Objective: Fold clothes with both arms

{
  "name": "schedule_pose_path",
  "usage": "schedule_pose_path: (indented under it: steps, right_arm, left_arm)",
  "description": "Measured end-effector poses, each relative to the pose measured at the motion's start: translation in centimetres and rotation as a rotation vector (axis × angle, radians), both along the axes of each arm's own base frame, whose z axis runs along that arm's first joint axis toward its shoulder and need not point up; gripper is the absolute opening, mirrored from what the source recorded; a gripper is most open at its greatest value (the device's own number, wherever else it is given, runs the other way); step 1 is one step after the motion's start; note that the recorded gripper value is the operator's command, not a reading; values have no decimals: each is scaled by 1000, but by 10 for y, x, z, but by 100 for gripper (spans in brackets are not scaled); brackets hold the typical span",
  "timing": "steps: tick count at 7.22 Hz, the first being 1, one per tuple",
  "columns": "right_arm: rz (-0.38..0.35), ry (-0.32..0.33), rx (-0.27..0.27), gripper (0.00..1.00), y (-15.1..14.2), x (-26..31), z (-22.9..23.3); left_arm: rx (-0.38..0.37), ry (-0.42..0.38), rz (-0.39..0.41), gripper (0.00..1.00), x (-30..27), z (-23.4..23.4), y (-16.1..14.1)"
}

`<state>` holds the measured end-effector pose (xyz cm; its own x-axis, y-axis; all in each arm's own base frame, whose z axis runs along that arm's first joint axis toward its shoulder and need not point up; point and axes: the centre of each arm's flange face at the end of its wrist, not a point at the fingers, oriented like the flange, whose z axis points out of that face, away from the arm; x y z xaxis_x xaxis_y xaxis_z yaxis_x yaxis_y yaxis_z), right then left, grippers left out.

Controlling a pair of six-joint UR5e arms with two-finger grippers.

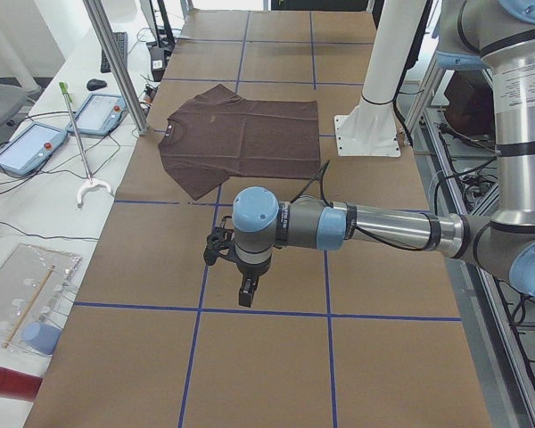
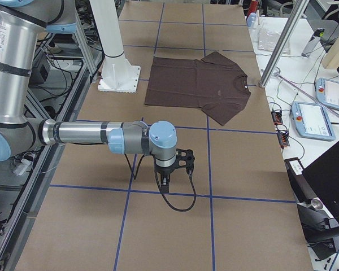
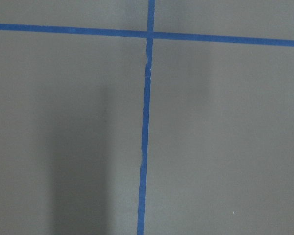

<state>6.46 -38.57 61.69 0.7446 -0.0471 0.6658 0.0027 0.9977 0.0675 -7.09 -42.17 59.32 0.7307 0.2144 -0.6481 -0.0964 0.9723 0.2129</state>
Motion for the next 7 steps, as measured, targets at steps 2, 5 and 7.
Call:
schedule_pose_path:
  steps: [2, 5, 7]
  right_arm:
    - [7, 1, 133, 100, -34, 0, -39]
    - [31, 20, 271, 100, -83, 1, -62]
    - [84, -3, 287, 100, -147, -7, -82]
  left_arm:
    - [214, -66, -18, 100, -4, -40, -14]
    - [610, -55, -99, 100, -4, -103, -79]
    - [608, 63, -165, 100, 42, -147, -128]
